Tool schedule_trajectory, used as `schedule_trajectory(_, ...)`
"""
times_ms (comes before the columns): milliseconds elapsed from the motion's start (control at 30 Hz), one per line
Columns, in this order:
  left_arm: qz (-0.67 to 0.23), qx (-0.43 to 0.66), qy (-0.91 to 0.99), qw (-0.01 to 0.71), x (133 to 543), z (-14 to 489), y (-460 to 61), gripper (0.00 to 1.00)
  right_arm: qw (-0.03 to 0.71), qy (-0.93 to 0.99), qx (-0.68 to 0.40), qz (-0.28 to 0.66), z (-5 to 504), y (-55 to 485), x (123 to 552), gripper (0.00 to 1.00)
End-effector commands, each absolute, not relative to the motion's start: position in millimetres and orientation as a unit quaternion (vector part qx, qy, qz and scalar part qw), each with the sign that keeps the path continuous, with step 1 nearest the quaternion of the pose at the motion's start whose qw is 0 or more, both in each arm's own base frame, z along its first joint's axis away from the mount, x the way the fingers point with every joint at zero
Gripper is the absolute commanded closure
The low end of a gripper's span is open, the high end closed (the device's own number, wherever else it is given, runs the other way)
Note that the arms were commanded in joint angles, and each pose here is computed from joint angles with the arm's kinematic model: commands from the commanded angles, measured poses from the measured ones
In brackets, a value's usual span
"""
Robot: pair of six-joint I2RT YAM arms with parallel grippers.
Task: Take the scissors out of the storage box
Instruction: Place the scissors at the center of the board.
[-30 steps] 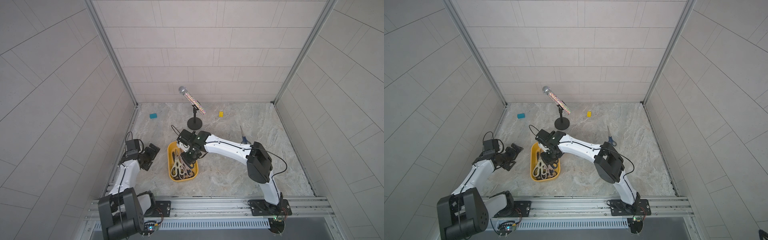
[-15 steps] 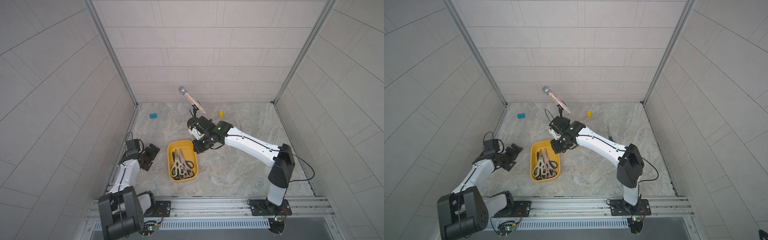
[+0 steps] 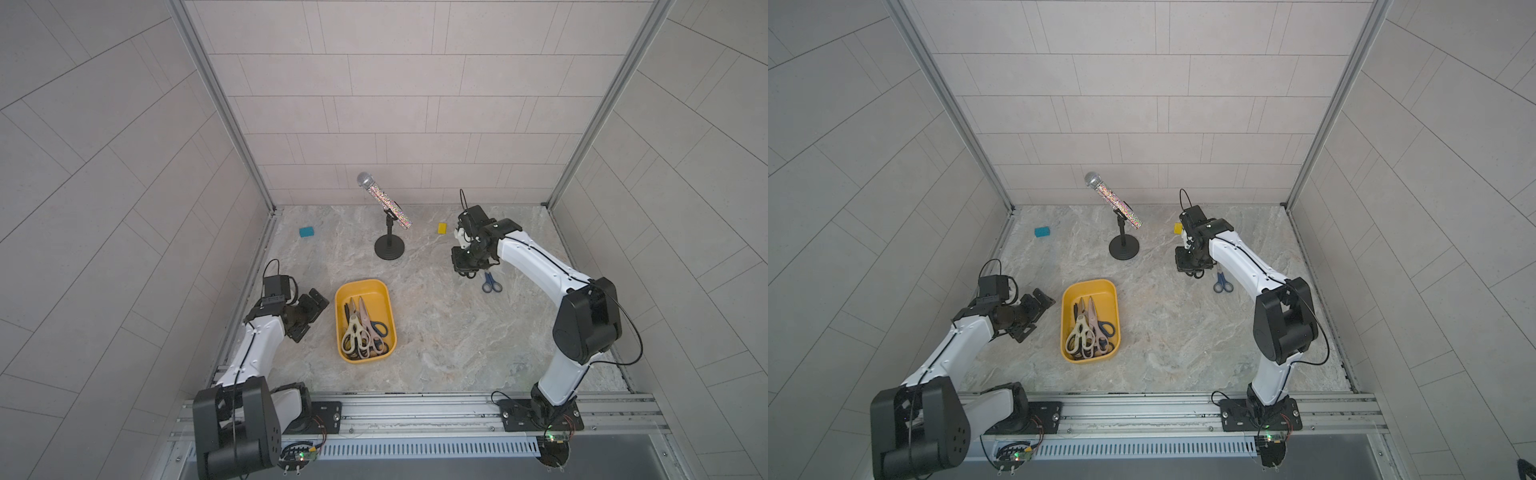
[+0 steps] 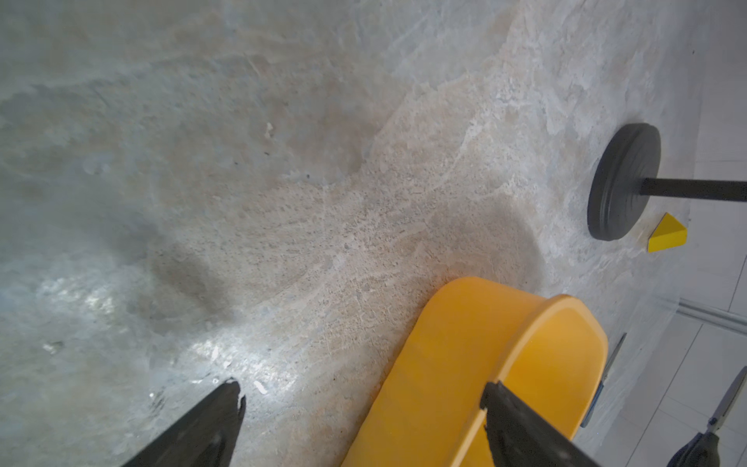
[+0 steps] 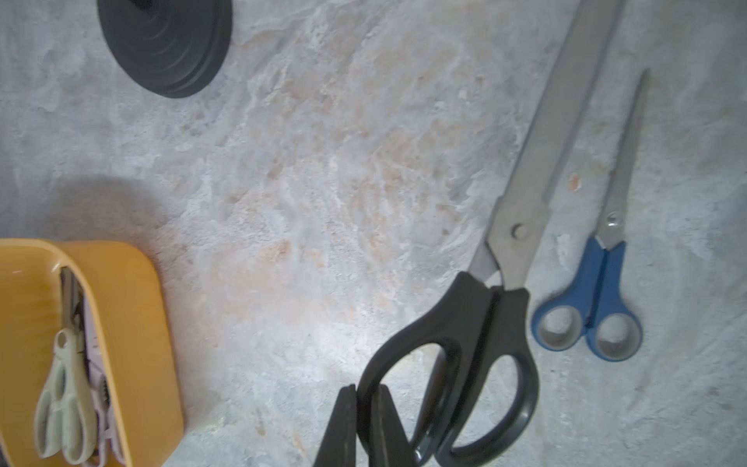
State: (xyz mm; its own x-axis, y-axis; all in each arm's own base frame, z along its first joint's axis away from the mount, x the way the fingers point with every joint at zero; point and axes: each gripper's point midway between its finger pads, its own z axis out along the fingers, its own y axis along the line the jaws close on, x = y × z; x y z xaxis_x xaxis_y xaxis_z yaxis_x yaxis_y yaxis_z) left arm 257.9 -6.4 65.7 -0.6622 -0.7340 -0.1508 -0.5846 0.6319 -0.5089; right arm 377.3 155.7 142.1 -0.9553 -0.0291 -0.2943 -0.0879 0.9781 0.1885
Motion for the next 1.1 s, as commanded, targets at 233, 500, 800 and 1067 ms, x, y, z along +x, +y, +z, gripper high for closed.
schedule_trajectory(233,-0.174,-0.33,0.912,0.173,252,75,-8,0.0,0.098,0.993,-0.065,0.019,93,133,385,1.0)
schedule_trajectory(500,-0.166,-0.312,0.918,0.179,253,74,-9,0.0,0.08,0.995,-0.062,0.023,62,136,388,1.0)
schedule_trajectory(800,-0.163,-0.303,0.918,0.196,254,81,-10,0.0,0.059,0.996,-0.053,0.027,29,139,386,1.0)
schedule_trajectory(1067,-0.165,-0.303,0.918,0.194,255,80,-11,0.0,0.051,0.997,-0.052,0.031,23,140,383,0.89)
